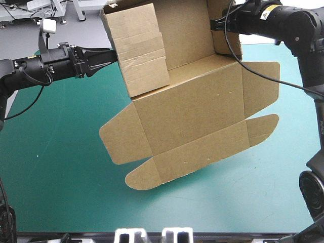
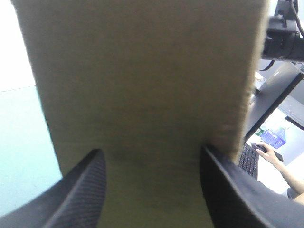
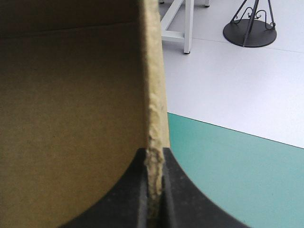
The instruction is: Fold the box
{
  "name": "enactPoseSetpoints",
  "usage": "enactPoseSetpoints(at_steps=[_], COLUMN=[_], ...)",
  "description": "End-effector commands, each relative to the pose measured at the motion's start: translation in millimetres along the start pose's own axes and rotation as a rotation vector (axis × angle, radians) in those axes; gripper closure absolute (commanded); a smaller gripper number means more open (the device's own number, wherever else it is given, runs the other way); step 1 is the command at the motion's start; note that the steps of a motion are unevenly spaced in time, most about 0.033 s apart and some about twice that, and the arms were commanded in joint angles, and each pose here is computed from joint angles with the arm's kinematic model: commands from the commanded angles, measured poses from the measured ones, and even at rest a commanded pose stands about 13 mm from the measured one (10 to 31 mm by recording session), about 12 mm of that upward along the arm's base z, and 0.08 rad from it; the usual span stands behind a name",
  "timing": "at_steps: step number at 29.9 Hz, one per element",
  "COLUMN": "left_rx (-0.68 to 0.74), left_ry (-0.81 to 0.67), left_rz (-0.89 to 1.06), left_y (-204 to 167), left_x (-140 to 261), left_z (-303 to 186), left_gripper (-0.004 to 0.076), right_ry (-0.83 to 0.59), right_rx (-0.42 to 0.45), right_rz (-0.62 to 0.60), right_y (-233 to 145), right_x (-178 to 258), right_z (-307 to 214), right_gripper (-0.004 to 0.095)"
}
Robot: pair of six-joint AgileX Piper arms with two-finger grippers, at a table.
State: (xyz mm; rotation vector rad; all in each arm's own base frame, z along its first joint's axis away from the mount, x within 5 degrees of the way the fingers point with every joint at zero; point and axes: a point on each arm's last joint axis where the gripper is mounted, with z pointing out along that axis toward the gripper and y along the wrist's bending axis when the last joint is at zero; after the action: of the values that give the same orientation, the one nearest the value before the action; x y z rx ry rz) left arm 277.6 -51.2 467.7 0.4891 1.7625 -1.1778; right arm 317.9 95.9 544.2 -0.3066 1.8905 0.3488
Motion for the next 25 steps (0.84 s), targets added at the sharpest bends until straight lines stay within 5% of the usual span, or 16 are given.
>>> enactPoseSetpoints(at_steps=[1,7,16,25], left_rx=[0.125,0.102,-0.133,-0.126], left_ry=[-0.028,-0.029,-0.054,-0.051], left_rz=[0.033,0.037,0.094,0.092], left_y=[-33,-31,-10,-10], left_x=[-8,-8,-11,-10], left_z=[-7,-6,-7,-7], left_gripper=[0.0295,0.0295,0.0295,0.0295], right_ry=[-0.180,-0.181,-0.164,-0.154], right_rx=[0.024,-0.011,-0.026,0.010], right_rz=[0.026,0.050,0.046,0.018], right_y=[1,4,6,3], right_x=[-22,-22,-20,-20], right_z=[-27,-27,-27,-27], right_gripper=[0.0931,0.0931,0.0931,0.0931])
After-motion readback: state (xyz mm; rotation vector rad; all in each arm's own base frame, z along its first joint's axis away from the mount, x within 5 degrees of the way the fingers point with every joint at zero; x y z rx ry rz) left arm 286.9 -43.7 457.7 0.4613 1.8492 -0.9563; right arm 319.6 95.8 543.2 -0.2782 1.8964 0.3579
